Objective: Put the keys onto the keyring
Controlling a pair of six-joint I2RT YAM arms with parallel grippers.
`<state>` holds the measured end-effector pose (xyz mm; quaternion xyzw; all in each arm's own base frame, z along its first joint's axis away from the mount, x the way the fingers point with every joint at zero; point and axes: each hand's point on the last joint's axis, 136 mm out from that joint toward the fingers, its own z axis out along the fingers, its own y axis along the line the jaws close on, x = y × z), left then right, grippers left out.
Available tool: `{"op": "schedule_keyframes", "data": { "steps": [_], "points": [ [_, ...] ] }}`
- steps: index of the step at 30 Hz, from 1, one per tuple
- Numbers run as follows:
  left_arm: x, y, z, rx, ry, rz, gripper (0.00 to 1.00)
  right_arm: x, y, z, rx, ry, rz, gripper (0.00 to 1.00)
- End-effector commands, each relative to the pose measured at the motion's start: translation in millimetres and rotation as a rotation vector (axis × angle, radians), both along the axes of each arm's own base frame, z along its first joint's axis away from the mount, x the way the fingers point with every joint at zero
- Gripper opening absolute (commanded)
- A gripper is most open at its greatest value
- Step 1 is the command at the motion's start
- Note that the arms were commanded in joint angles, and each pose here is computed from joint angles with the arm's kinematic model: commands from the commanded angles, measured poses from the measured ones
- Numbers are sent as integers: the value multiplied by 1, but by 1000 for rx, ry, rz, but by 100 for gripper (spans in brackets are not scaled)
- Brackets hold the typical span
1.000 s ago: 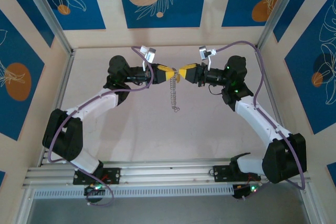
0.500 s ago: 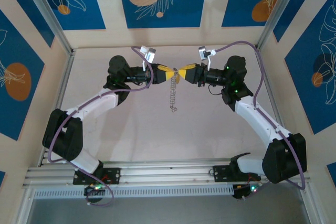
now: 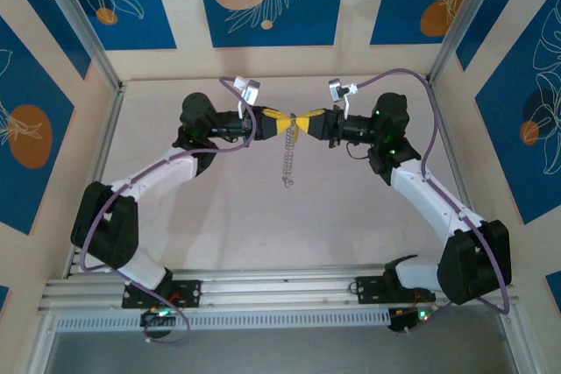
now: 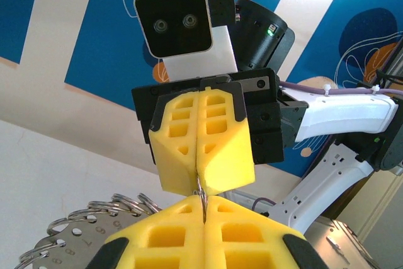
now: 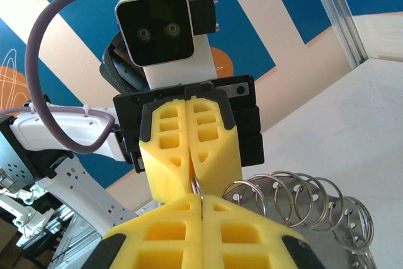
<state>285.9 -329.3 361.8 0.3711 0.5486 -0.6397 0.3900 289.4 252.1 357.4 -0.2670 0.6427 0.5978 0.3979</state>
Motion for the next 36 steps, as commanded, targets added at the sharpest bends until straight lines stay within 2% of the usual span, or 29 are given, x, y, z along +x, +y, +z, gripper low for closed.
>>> {"op": "schedule_keyframes", "data": {
  "steps": [1, 19, 29, 36],
  "points": [
    [-11, 2, 16, -43, -77, -8, 0, 0, -1, 0, -10, -2, -5, 0],
    [-8, 9, 23, -56, -120, 75, 0, -7, -14, -27, -28, 53, -30, 0],
    [-6, 9, 22, -68, -115, 89, 0, -19, 16, -26, -16, 55, 74, 0],
    [-6, 9, 20, -70, -111, 91, 0, -19, 21, -29, -26, 61, 73, 0]
  ]
}}
